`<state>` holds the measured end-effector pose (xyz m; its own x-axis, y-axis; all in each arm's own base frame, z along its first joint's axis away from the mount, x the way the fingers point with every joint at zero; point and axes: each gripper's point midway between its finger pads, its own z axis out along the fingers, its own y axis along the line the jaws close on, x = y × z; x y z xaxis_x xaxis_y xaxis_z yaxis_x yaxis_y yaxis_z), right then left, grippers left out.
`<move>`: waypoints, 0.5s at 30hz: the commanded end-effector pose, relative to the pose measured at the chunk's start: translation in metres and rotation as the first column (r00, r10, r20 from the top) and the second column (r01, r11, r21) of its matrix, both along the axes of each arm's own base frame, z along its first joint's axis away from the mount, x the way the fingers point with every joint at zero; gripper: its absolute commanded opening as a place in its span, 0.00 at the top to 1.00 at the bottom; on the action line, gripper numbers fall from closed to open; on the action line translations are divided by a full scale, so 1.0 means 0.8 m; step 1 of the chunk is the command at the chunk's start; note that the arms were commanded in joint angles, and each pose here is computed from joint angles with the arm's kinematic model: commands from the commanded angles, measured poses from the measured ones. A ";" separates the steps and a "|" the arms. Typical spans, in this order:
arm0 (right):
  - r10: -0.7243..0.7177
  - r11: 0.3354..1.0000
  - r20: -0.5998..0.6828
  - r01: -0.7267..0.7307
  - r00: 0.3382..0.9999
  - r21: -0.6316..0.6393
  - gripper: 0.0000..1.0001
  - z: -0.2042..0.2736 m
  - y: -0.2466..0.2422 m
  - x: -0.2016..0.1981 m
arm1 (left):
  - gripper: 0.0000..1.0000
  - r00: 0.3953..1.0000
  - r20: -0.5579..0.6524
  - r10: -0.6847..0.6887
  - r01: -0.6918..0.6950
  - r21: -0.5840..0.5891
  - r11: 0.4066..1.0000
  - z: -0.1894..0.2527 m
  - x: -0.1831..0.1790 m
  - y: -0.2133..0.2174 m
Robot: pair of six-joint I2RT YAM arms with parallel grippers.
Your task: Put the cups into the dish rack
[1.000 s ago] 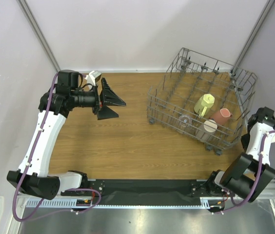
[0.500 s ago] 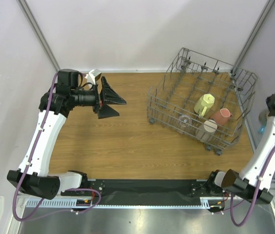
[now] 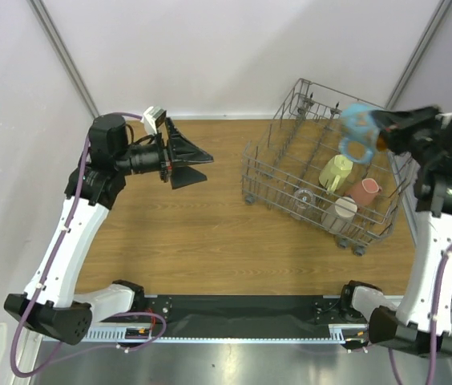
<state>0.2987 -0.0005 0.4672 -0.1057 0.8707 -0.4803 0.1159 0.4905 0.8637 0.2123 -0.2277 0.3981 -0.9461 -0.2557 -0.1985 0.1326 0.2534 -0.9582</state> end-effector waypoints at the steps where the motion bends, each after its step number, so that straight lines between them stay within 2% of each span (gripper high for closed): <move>1: 0.338 0.919 0.371 -0.388 0.865 0.068 1.00 0.108 0.094 -0.012 | 0.00 0.985 0.171 0.018 -0.003 -0.089 0.996 0.055 -0.007 -0.017; 3: 0.394 0.870 0.381 -0.473 0.837 0.140 1.00 0.100 0.114 -0.007 | 0.00 0.972 0.233 0.032 -0.007 -0.109 0.994 0.064 -0.007 -0.022; 4: 0.437 0.836 0.410 -0.530 0.801 0.142 1.00 0.108 0.134 -0.012 | 0.00 0.967 0.250 0.041 -0.013 -0.115 0.993 0.065 -0.006 -0.027; 8: 0.514 0.749 0.438 -0.634 0.738 0.191 1.00 0.124 0.179 -0.023 | 0.00 0.955 0.293 0.042 0.003 -0.151 0.988 0.071 -0.009 -0.043; 10: 0.535 0.696 0.489 -0.687 0.689 0.207 1.00 0.135 0.197 -0.031 | 0.02 0.943 0.331 0.030 0.027 -0.166 0.986 0.079 -0.015 -0.054; 15: 0.525 0.545 0.553 -0.755 0.647 0.365 1.00 0.146 0.217 -0.037 | 0.04 0.892 0.436 0.122 -0.049 -0.175 0.983 0.091 -0.005 -0.061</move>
